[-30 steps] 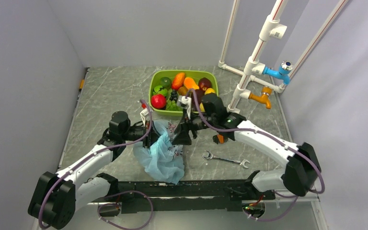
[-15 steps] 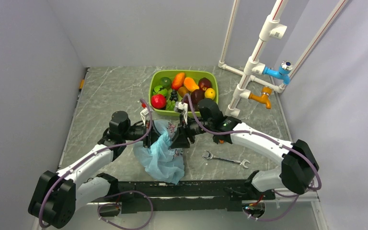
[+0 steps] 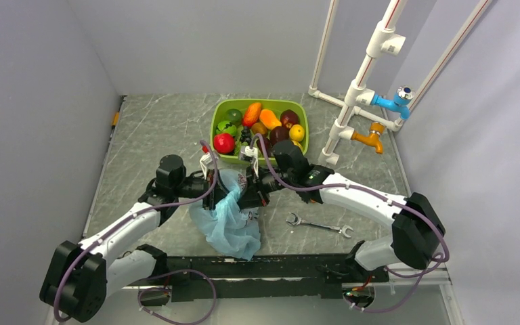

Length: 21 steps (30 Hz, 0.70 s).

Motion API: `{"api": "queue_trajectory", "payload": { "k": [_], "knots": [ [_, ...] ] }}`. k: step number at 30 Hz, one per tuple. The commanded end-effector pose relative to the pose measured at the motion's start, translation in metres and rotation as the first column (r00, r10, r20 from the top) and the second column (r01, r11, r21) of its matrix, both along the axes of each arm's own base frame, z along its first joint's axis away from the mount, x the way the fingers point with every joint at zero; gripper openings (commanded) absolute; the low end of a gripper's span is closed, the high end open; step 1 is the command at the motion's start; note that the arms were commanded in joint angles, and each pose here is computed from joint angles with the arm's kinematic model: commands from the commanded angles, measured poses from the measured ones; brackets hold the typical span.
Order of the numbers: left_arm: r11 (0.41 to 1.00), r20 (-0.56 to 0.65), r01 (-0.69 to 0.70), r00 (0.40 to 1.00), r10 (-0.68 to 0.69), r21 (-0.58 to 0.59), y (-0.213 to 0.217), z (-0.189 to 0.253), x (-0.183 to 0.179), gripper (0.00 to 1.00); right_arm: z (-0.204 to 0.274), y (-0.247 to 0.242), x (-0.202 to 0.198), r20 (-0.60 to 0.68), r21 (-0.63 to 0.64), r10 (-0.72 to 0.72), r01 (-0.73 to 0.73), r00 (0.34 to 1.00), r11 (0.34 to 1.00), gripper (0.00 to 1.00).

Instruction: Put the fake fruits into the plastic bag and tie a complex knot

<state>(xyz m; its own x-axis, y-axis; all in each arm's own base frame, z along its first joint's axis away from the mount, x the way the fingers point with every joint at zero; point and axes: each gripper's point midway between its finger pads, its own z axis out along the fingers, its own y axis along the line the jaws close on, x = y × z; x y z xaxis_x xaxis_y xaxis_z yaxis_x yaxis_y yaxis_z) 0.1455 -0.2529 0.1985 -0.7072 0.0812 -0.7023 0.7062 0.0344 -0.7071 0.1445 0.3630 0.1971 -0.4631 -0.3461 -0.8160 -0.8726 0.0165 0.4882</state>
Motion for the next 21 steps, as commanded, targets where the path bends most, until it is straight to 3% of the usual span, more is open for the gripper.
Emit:
{"api": "queue_trajectory", "payload": {
  "k": [1, 4, 9, 14, 17, 21],
  "knots": [
    [0.999, 0.012, -0.035, 0.999, 0.034, 0.037, 0.013, 0.007, 0.004, 0.3, 0.029, 0.002, 0.006, 0.157, 0.084, 0.01, -0.024, 0.988, 0.996, 0.0],
    [0.989, 0.04, -0.13, 0.991, 0.128, 0.07, 0.039, 0.006, 0.015, 0.55, 0.027, -0.002, 0.006, 0.156, 0.07, 0.002, -0.013, 0.988, 0.997, 0.0],
    [0.956, 0.113, -0.281, 0.956, 0.27, 0.09, 0.077, 0.025, 0.03, 0.72, 0.032, 0.0, 0.01, 0.151, 0.092, -0.031, 0.017, 0.988, 0.996, 0.0],
    [0.941, 0.258, -0.317, 0.925, 0.279, 0.117, 0.089, 0.049, 0.034, 0.72, 0.035, -0.001, 0.011, 0.136, 0.109, -0.056, 0.041, 0.989, 0.993, 0.0],
    [0.947, 0.46, -0.24, 0.88, 0.118, 0.215, 0.099, 0.046, 0.016, 0.68, 0.036, -0.001, 0.012, 0.129, 0.116, -0.069, 0.054, 0.989, 0.992, 0.0],
    [0.954, 0.511, -0.141, 0.86, -0.014, 0.264, 0.102, 0.04, -0.014, 0.67, 0.034, -0.001, 0.013, 0.116, 0.114, -0.085, 0.072, 0.99, 0.991, 0.0]
  ]
}}
